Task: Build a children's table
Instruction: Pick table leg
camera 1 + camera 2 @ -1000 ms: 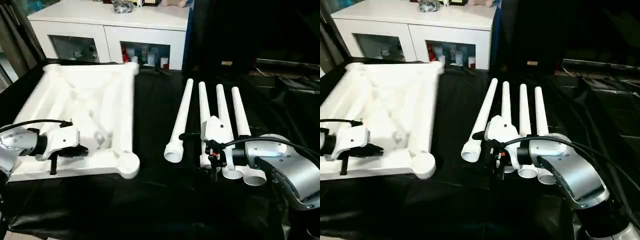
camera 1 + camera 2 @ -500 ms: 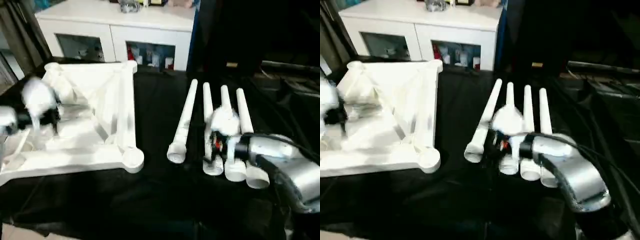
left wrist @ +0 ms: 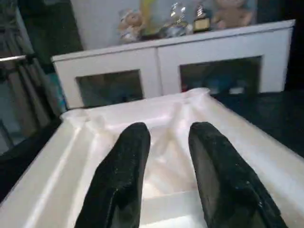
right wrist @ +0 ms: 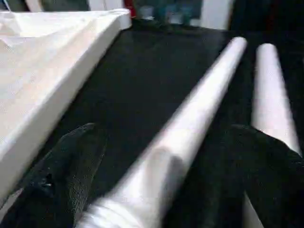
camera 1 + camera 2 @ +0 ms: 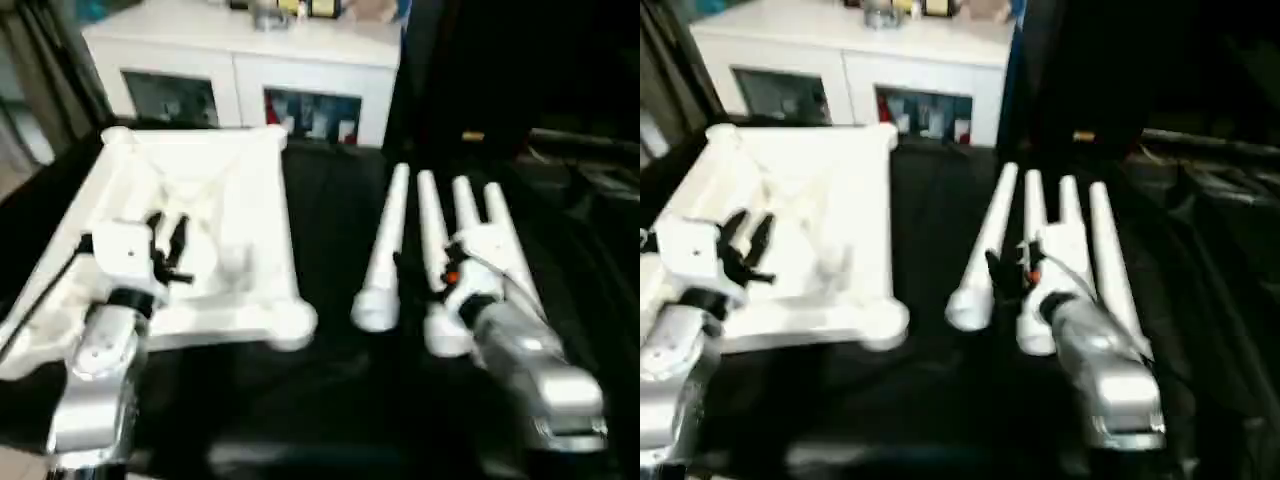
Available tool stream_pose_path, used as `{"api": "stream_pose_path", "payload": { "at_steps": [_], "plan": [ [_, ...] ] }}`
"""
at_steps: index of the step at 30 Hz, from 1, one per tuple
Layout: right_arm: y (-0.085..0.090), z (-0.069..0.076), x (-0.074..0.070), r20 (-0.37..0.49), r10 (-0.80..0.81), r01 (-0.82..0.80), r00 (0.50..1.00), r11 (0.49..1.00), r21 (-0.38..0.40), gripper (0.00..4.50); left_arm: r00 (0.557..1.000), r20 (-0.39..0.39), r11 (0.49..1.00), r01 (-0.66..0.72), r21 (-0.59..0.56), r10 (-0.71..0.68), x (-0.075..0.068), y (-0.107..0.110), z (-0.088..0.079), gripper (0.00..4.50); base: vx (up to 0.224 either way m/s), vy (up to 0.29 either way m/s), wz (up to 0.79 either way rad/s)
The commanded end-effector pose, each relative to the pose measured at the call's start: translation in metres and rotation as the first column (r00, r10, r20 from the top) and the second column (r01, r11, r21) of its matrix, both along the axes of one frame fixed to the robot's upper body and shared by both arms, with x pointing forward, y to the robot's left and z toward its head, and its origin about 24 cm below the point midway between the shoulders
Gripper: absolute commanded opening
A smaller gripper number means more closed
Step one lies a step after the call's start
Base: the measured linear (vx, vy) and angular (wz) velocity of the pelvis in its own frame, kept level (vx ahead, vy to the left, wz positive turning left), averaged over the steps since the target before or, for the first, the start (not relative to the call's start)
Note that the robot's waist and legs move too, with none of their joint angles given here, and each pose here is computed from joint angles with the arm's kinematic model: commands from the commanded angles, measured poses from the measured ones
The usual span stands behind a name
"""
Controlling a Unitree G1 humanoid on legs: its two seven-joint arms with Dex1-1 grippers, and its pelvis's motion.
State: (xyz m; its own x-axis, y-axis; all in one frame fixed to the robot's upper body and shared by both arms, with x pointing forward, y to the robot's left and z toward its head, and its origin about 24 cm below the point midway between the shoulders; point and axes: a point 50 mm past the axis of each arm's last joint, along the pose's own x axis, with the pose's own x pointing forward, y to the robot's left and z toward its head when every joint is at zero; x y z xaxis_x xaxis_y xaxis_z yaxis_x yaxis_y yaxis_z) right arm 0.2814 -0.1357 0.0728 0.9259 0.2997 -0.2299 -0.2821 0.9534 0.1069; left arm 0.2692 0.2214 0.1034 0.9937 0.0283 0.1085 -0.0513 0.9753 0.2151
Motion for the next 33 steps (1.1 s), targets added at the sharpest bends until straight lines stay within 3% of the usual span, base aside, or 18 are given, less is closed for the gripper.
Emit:
{"api": "stream_pose_path", "payload": {
  "at_steps": [1,3,4,9,10,11,14,16,20,22,26,33],
  "plan": [
    [-0.009,0.008,0.006,0.037,-0.040,0.041,0.998,0.999,-0.022,4.50,1.000,-0.016,1.000,-0.026,0.004,0.027,-0.001,-0.007,0.000,1.70,-0.026,0.130,0.03],
    [-0.009,0.011,0.009,0.044,-0.042,0.042,0.998,0.999,-0.016,4.50,0.999,-0.004,0.998,-0.045,0.038,0.045,-0.001,-0.008,0.003,1.70,-0.037,0.091,0.01],
    [-0.006,0.014,0.011,0.053,-0.006,0.008,0.999,1.000,-0.029,4.50,0.998,-0.035,0.998,-0.041,0.050,0.043,0.001,-0.011,0.002,1.70,-0.070,-0.009,-0.01],
    [0.001,0.015,0.017,0.001,0.057,-0.057,0.998,0.995,-0.084,4.50,0.996,-0.058,0.996,0.076,0.053,-0.073,0.006,-0.021,0.006,1.70,-0.103,-0.075,-0.05],
    [0.007,0.013,0.022,-0.070,0.114,-0.120,0.991,0.988,-0.101,4.50,0.970,-0.121,0.974,0.217,0.064,-0.209,0.004,-0.029,0.003,1.70,-0.113,-0.091,-0.06],
    [0.007,0.013,0.022,-0.070,0.114,-0.120,0.991,0.988,-0.101,4.50,0.970,-0.121,0.974,0.217,0.064,-0.209,0.004,-0.029,0.003,1.70,-0.113,-0.091,-0.06],
    [0.016,0.013,0.035,-0.163,0.162,-0.170,0.973,0.985,-0.036,4.50,0.904,-0.215,0.924,0.382,0.018,-0.369,0.001,-0.032,-0.004,1.70,-0.105,-0.037,-0.11],
    [0.020,0.015,0.049,-0.194,0.134,-0.145,0.972,0.988,-0.048,4.50,0.844,-0.254,0.875,0.483,-0.020,-0.472,-0.002,-0.032,-0.003,1.90,-0.081,-0.003,-0.07],
    [0.028,0.021,0.070,-0.212,0.102,-0.114,0.972,0.993,-0.044,4.50,0.792,-0.281,0.835,0.546,-0.069,-0.542,-0.005,-0.031,0.001,2.08,-0.032,0.001,-0.03],
    [0.031,0.023,0.076,-0.221,0.081,-0.090,0.972,0.995,-0.032,4.50,0.778,-0.292,0.824,0.562,-0.072,-0.556,-0.006,-0.030,0.002,2.47,0.000,0.000,0.00],
    [0.042,0.029,0.101,-0.288,0.028,-0.046,0.957,0.997,-0.055,4.50,0.704,-0.325,0.764,0.636,-0.108,-0.632,-0.011,-0.030,0.007,2.75,0.000,0.000,0.00],
    [0.056,0.034,0.117,-0.331,-0.003,0.000,0.944,1.000,-0.008,4.50,0.613,-0.375,0.695,0.707,-0.133,-0.695,-0.019,-0.034,0.011,3.34,0.009,-0.002,0.00]
  ]
}}
